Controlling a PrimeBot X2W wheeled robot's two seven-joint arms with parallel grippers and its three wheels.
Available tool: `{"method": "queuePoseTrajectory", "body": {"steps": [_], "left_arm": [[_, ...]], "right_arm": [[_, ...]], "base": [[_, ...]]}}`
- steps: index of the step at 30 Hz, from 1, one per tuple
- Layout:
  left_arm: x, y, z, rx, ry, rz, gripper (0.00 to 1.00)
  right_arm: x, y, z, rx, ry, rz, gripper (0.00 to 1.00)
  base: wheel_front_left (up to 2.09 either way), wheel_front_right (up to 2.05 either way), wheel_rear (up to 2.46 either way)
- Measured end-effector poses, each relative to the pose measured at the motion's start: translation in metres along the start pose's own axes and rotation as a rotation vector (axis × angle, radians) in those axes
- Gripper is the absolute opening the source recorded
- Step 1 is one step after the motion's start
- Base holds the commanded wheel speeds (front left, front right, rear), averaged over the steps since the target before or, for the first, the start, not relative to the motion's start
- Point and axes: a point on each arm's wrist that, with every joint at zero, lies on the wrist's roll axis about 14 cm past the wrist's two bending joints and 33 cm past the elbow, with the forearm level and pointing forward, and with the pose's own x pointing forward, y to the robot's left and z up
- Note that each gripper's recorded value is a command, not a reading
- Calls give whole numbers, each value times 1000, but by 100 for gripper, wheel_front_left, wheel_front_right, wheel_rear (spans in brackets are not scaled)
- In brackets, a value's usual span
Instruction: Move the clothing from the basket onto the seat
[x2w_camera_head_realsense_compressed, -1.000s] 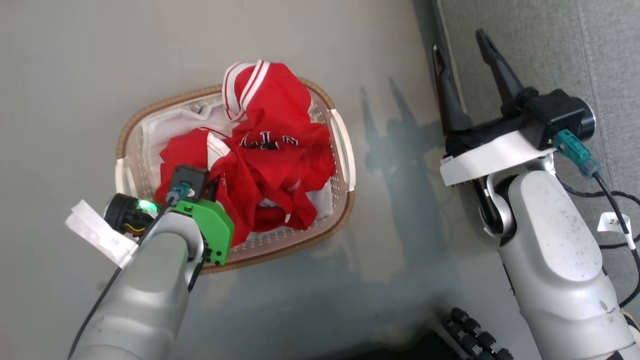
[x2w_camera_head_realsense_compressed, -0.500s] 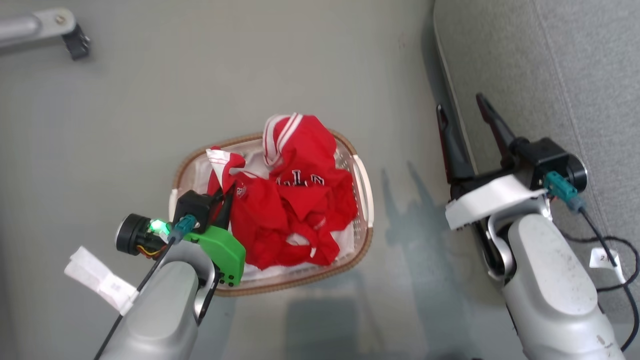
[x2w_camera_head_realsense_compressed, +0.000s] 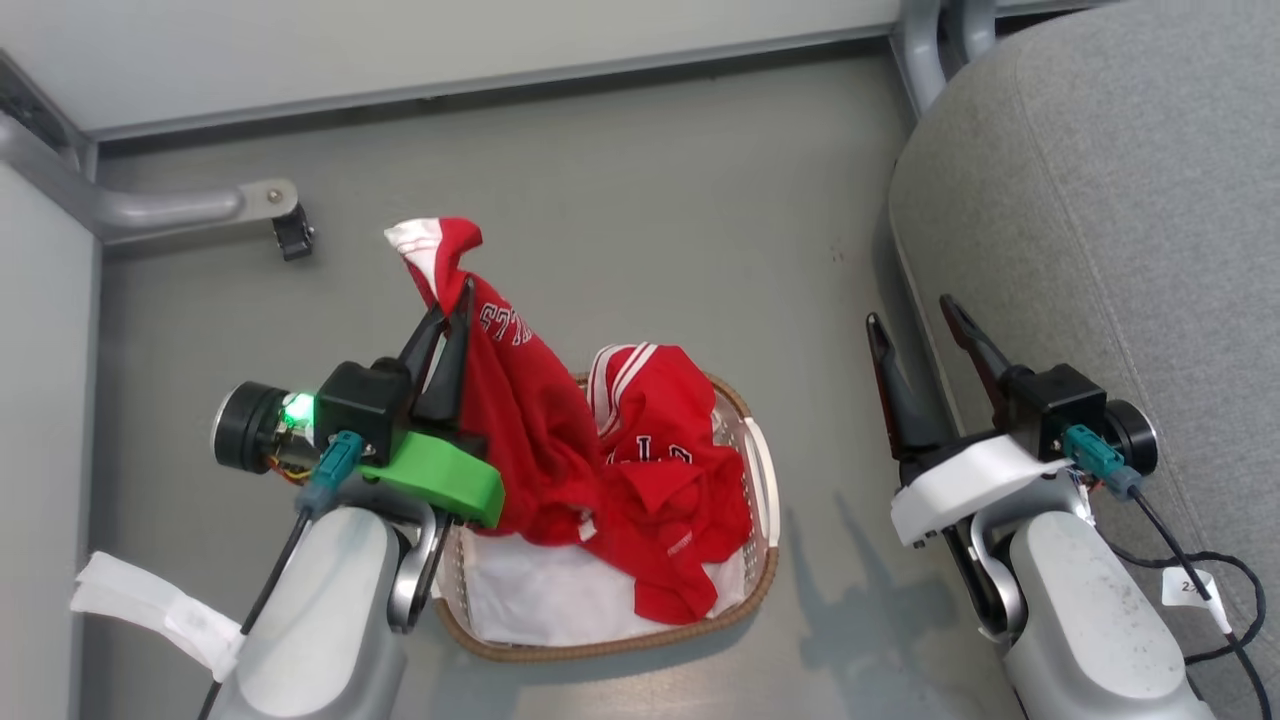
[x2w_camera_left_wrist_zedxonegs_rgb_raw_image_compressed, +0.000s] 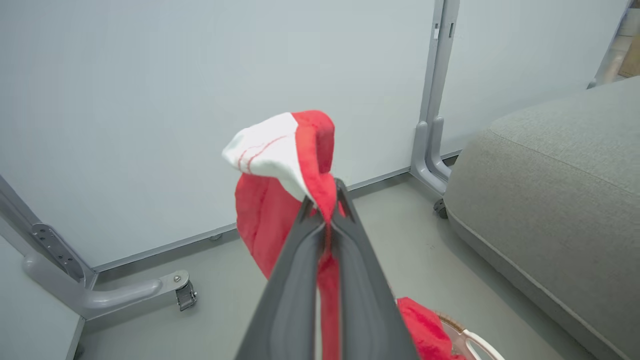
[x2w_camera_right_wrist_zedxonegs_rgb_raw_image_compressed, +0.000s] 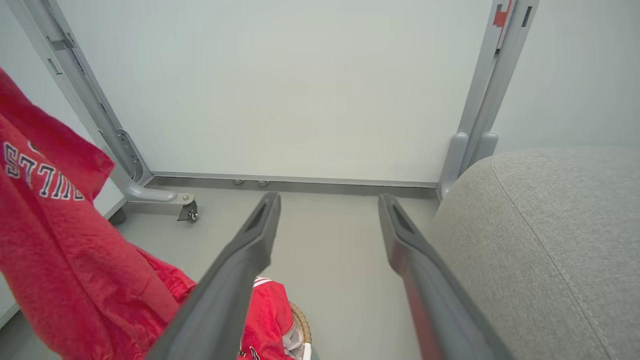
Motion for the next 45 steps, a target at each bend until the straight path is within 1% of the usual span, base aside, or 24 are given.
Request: {"method": "queuePoseTrajectory", "body": {"steps": [6,16,18,20,26,30,33,38,39,40,41,45], "left_arm": [[-5,-14,80,14,-220,-25,0],[-16,-23,167,36,-448,-41,0],[-17,-24,172,25,-461,-43,0],[-18,-28,176,18,-471,-53,0],[-22,-51,186,14,-497,-124,0],[-28,-72,189,12,-508,-182,0],[-32,-81,188,-6,-504,-204,0],[-39,-91,187,-24,-497,-218,0],[-40,-91,187,-25,-495,-216,0],[-41,-92,187,-26,-495,-216,0],[-42,-91,187,-26,-495,-213,0],[-42,-84,184,-24,-485,-182,0]], "right_arm": [[-16,10,13,0,-25,14,100],[-24,35,27,5,-57,78,100],[-24,47,28,8,-60,112,100],[-26,69,31,21,-67,176,100],[-22,149,66,-6,-157,456,100],[-18,185,87,-21,-207,582,100],[-16,204,83,-53,-190,645,100],[-7,214,67,-84,-127,673,100],[-5,215,63,-87,-113,672,79],[-3,215,60,-88,-101,671,28],[-2,215,58,-87,-92,669,0],[4,213,61,-58,-93,648,0]], "base": [[0,0,0],[0,0,0],[0,0,0],[0,0,0],[0,0,0],[0,0,0],[0,0,0],[0,0,0],[0,0,0],[0,0,0],[0,0,0],[0,0,0]]}}
